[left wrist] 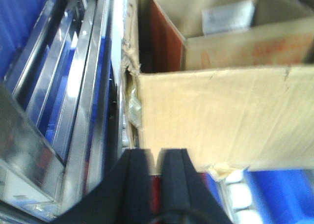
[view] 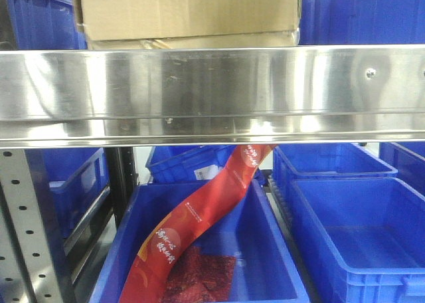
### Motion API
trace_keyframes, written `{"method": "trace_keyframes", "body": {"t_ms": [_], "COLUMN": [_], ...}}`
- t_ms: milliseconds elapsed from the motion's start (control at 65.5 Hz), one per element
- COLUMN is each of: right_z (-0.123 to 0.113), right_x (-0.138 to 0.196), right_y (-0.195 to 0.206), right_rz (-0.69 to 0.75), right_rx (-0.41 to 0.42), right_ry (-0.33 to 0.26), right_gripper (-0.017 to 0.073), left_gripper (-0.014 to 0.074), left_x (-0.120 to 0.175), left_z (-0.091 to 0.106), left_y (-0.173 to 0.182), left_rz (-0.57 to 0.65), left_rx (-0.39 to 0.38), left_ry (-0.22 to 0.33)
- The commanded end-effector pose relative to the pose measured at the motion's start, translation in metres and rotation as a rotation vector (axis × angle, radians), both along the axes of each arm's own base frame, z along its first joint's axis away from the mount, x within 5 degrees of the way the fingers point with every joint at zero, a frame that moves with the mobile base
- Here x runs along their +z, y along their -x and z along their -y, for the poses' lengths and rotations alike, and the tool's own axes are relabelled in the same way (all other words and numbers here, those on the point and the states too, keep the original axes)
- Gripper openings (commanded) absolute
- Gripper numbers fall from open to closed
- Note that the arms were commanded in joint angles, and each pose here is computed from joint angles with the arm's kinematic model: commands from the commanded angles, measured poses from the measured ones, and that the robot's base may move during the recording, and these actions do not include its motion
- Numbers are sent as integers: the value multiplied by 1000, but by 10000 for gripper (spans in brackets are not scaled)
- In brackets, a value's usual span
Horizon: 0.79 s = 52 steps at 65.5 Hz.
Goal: Stack two boxes on right shelf middle
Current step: 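Lower the held boxes onto the middle shelf level, then open both grippers and pull them back from the boxes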
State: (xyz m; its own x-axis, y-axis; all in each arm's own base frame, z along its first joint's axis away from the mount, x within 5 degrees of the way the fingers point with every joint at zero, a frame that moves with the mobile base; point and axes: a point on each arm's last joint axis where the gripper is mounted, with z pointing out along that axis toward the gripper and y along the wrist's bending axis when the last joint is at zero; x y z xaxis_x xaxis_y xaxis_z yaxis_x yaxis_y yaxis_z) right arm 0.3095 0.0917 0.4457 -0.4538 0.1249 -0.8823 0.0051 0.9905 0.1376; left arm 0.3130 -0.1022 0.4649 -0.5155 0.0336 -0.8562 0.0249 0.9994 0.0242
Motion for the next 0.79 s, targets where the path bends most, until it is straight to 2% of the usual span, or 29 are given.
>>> {"method": "trace_keyframes", "body": {"t_ms": [0,46,122,290,412,550,657,779], "right_z": [2,1,0,-1,6,26,44,60], "right_x": [4,4,3,-12,-31,-54,-72,-93], "right_y": [-1,-1,-1,13,32,51,71,103], "right_rz": [31,43,71,160,231,260,274,260], "right_rx": [24,51,86,152,195,143,111,69], "right_ry": [60,104,142,128,104,1,-6,2], "right_gripper": [-163,-164,-165,-165,-165,-165,-165,-165], "left_gripper": [-97,-97,-97,-97,-97,-97,-97,-101], "left_x": [4,5,8,2,-18,-49,-75,-100], "left_z": [-1,1,3,6,-1,-12,-21,-33], "left_y": [1,2,6,26,49,82,108,140], "left_rz": [26,31,55,151,196,249,291,304], "left_rx": [-47,-79,-114,-197,-228,-265,-292,-289], "left_ry": [-45,-56,-22,102,117,131,146,194]}}
